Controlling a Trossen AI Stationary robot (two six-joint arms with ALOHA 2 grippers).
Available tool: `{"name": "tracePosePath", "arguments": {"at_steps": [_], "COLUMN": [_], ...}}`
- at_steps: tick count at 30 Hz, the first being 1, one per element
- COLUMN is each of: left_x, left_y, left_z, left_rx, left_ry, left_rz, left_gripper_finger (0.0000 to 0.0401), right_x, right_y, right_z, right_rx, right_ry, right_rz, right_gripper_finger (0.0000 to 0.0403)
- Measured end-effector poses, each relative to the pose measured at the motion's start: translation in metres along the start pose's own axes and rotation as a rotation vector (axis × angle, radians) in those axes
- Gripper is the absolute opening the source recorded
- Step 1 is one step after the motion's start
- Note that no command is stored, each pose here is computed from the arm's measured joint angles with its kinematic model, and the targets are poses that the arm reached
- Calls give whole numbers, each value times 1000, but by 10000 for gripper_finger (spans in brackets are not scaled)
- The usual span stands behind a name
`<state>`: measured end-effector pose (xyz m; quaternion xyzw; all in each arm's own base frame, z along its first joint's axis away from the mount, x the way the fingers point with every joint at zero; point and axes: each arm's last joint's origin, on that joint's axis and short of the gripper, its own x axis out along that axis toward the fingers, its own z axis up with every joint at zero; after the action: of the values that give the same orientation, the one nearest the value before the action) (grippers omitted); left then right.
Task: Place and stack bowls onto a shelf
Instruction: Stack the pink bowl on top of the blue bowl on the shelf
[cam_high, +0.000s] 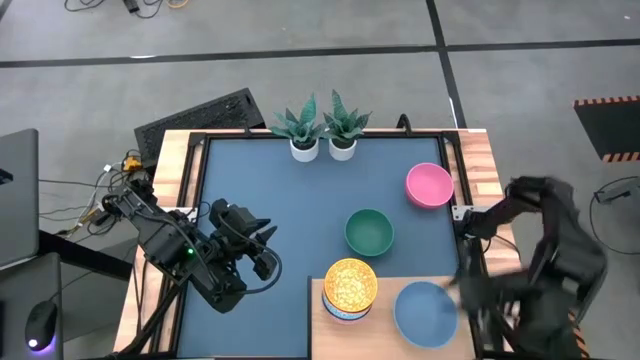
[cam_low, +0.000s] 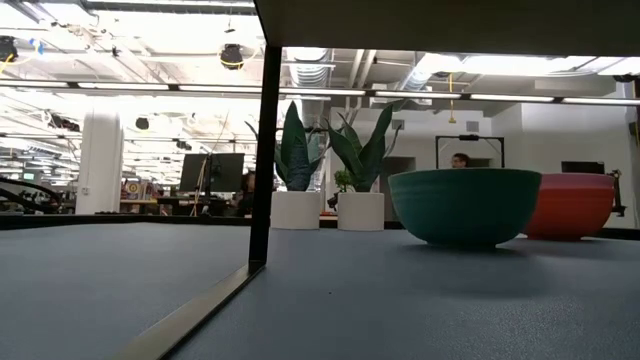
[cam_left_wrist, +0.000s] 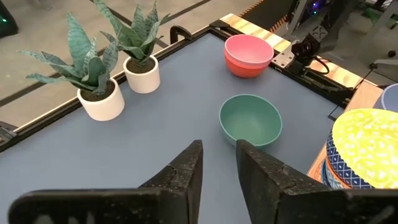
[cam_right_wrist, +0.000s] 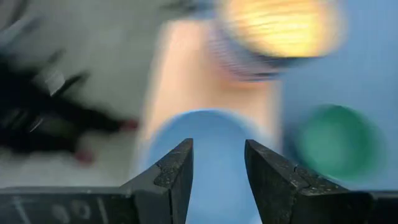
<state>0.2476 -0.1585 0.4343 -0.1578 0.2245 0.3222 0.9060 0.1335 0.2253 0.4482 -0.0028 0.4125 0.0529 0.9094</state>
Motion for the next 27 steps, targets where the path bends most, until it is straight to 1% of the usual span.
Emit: {"name": "tracePosePath", "arguments": {"at_steps": [1, 3, 6, 10, 14, 18, 21, 27], "left_x": [0, 0, 0, 0, 0, 0, 0, 0], "left_y": [0, 0, 0, 0, 0, 0, 0, 1], "left_z": [0, 0, -1, -1, -1, -1, -1, -1], "left_rx": [0, 1, 3, 12, 26, 46, 63, 80], "left_ry": [0, 6, 19, 22, 23, 23, 20, 9], "left_rz": [0, -3, -8, -7, -6, -5, -3, 3], "left_gripper_finger": [87, 89, 89, 90, 90, 90, 90, 90], "right_x": [-8, -20, -32, -27, -9, 10, 25, 61], "right_y": [-12, -38, -78, -127, -166, -191, -202, -210], "right_z": [2, 6, 5, -7, -32, -66, -88, -118], "right_rx": [54, 102, 204, 301, 350, 407, 448, 508], "right_ry": [-44, -126, -195, -195, -131, -17, 45, 140], "right_rz": [-27, -51, -132, -275, -454, -547, -591, -582], "right_gripper_finger": [169, 167, 167, 169, 169, 170, 170, 170]}}
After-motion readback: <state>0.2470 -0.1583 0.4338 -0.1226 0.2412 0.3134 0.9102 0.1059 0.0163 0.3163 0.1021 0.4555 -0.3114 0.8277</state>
